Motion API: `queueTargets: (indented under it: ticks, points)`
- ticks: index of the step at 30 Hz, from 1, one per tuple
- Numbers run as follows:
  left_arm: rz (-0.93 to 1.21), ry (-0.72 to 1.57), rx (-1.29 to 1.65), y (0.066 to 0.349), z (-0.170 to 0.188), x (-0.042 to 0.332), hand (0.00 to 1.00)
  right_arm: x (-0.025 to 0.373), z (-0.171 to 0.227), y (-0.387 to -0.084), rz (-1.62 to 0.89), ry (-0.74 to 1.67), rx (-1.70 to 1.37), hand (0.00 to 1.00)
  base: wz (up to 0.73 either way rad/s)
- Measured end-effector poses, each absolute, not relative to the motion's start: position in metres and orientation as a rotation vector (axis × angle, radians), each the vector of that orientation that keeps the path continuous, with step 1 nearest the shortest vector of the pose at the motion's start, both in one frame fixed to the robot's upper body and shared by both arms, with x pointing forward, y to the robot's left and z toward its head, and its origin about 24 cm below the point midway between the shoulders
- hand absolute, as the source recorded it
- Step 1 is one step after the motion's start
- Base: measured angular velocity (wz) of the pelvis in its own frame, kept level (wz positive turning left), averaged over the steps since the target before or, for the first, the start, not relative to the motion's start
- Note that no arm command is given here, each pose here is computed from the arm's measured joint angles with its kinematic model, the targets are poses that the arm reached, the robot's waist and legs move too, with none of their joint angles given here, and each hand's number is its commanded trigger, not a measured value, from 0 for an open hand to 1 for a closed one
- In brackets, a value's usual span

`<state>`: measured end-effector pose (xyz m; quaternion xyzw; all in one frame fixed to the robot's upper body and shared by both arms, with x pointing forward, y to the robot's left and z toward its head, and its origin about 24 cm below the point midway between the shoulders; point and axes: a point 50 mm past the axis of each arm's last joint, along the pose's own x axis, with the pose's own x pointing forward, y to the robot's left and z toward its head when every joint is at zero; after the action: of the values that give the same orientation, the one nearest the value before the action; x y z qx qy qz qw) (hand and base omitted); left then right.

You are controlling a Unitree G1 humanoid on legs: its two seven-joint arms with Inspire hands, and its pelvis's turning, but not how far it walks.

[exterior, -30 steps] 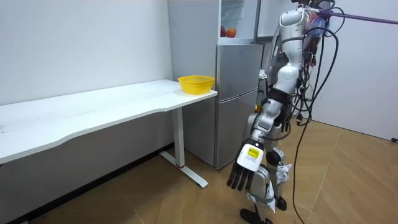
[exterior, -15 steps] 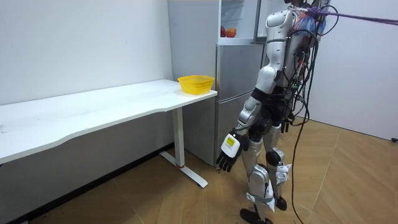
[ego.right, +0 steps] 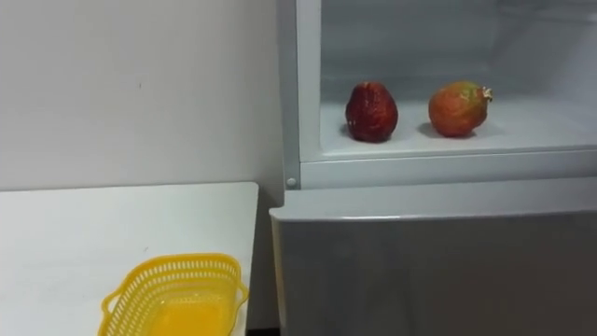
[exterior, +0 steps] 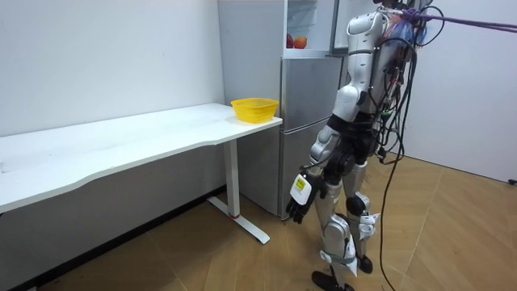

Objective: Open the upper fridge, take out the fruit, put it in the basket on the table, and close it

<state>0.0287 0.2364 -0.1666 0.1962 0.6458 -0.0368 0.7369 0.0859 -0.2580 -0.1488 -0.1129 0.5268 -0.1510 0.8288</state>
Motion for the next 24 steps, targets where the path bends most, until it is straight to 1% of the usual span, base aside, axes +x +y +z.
queueTargets:
  ticks: [5, 7, 8, 13, 14, 16, 19, 24]
  points:
    - [-0.087, 1.402, 0.426, 0.234, -0.167, 0.029, 0.00, 0.119, -0.122, -0.260, -0.323, 0.883, -0.281, 0.00, -0.09]
    - [-0.081, 1.381, 0.430, 0.234, -0.166, 0.032, 0.00, 0.139, -0.098, -0.254, -0.331, 0.713, -0.315, 0.00, -0.27]
    - [-0.083, 1.372, 0.431, 0.234, -0.166, 0.034, 0.00, 0.143, -0.090, -0.251, -0.329, 0.666, -0.321, 0.00, -0.17]
    - [-0.089, 1.328, 0.471, 0.231, -0.166, 0.039, 0.00, 0.173, -0.013, -0.229, -0.315, 0.253, -0.377, 0.00, -0.14]
    - [-0.093, 1.326, 0.476, 0.230, -0.166, 0.039, 0.00, 0.176, -0.005, -0.228, -0.320, 0.215, -0.376, 0.00, -0.20]
    - [-0.103, 1.314, 0.491, 0.231, -0.165, 0.042, 0.00, 0.184, 0.023, -0.221, -0.328, 0.068, -0.392, 0.00, -0.22]
    - [-0.111, 1.313, 0.508, 0.230, -0.166, 0.039, 0.00, 0.186, 0.042, -0.211, -0.327, -0.049, -0.395, 0.00, -0.07]
    - [-0.139, 1.322, 0.524, 0.230, -0.167, 0.039, 0.00, 0.189, 0.055, -0.201, -0.321, -0.120, -0.389, 0.00, -0.01]
